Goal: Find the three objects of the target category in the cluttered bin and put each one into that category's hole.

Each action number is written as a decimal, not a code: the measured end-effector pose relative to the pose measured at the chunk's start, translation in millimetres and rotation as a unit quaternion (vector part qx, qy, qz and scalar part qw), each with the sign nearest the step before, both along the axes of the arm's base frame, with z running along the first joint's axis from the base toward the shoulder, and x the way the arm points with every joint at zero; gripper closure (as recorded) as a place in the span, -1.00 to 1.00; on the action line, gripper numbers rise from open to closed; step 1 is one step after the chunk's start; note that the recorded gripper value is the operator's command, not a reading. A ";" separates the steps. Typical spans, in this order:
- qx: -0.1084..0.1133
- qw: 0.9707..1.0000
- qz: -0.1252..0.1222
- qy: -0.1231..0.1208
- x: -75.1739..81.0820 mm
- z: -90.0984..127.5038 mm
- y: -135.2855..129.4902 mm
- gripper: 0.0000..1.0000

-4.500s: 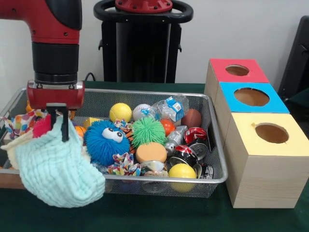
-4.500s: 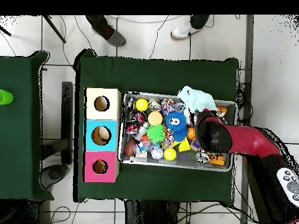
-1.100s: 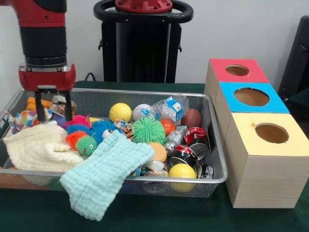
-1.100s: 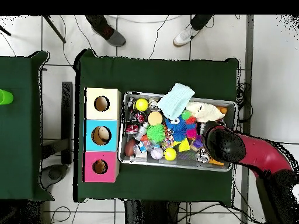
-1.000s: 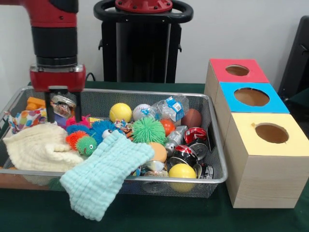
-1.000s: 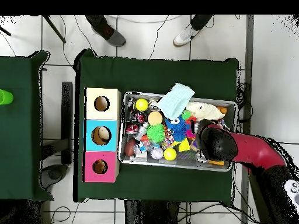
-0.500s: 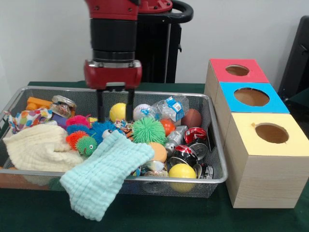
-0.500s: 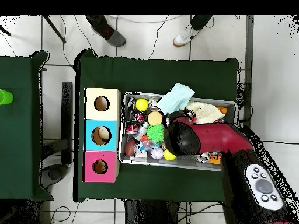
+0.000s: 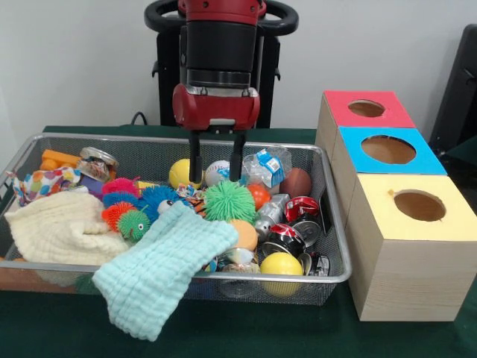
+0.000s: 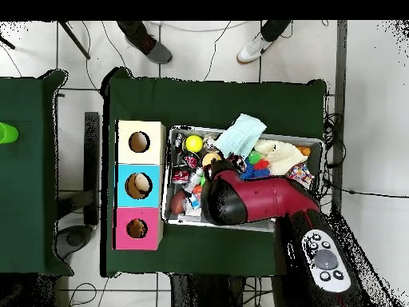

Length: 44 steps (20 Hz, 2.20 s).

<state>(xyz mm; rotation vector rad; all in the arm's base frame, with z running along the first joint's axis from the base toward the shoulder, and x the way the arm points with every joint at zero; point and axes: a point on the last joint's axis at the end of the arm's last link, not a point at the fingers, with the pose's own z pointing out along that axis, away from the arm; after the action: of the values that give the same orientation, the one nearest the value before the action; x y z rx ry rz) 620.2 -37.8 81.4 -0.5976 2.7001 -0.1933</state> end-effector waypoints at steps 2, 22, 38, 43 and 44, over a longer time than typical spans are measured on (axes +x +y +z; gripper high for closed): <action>-0.004 1.000 0.001 -0.008 -6.1 -4.6 -0.7 -1.00; -0.032 0.997 -0.013 -0.066 -66.8 -44.7 -41.8 -1.00; -0.040 0.998 -0.035 -0.035 -73.4 -45.0 -47.4 -1.00; -0.043 0.998 -0.038 -0.033 -75.2 -44.6 -49.8 -1.00; -0.045 0.998 -0.039 -0.032 -75.7 -44.2 -50.8 -1.00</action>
<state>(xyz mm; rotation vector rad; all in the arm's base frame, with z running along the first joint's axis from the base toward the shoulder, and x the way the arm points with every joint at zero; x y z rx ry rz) 544.5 -88.6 37.2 -0.5029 2.6658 -0.3496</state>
